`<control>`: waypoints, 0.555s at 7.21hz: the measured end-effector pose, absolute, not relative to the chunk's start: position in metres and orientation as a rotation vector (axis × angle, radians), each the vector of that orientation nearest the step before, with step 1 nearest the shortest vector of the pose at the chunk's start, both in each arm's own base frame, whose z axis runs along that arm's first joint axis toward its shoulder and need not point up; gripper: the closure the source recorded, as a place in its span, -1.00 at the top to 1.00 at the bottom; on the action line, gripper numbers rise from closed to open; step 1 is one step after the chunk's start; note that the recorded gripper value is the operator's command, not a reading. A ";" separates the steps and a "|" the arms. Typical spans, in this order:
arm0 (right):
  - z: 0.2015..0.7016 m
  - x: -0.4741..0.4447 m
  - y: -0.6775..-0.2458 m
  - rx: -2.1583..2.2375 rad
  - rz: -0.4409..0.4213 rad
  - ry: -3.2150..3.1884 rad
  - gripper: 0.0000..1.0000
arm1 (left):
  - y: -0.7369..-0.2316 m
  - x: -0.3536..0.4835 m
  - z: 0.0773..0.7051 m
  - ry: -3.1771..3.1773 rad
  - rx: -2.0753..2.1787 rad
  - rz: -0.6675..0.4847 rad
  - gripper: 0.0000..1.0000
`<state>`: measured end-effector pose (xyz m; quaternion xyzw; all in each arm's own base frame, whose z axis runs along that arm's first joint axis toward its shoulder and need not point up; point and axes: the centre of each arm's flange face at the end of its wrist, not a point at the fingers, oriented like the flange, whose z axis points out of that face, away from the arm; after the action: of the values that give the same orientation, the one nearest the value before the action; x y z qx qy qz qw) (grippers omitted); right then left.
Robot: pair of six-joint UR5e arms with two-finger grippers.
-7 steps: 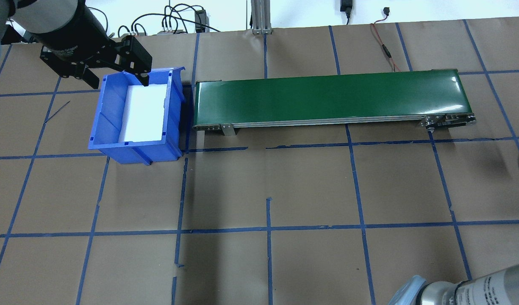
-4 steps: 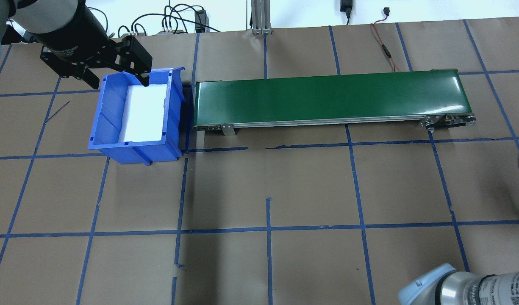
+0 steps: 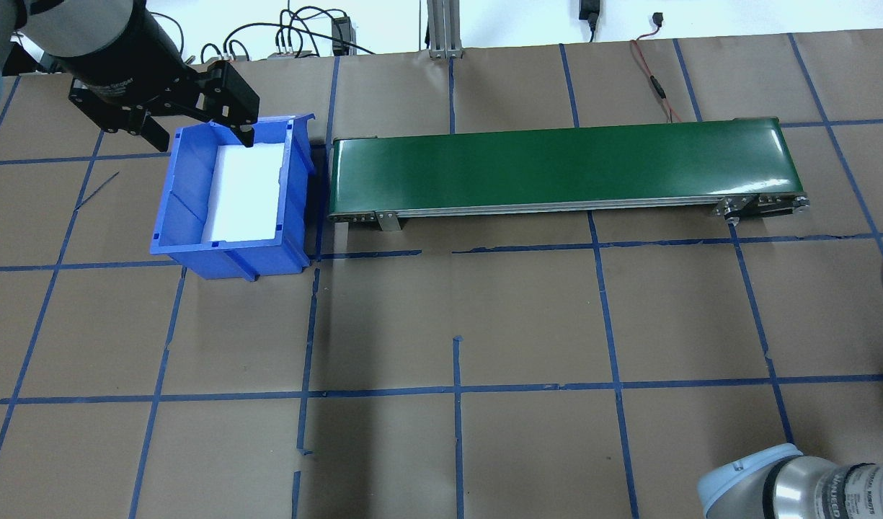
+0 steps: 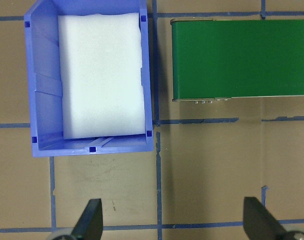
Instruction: Move block left to right into plate
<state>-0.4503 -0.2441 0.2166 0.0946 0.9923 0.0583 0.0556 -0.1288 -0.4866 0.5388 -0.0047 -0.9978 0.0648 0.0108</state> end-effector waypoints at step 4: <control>0.216 -0.447 -0.246 0.314 0.170 3.001 1.00 | -0.486 -0.129 0.539 -3.113 -0.015 0.202 1.00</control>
<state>-0.4473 -0.2462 0.2165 0.1036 0.9912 0.0560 0.0598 -0.1290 -0.4865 0.5389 -0.0049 -0.9978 0.0649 0.0109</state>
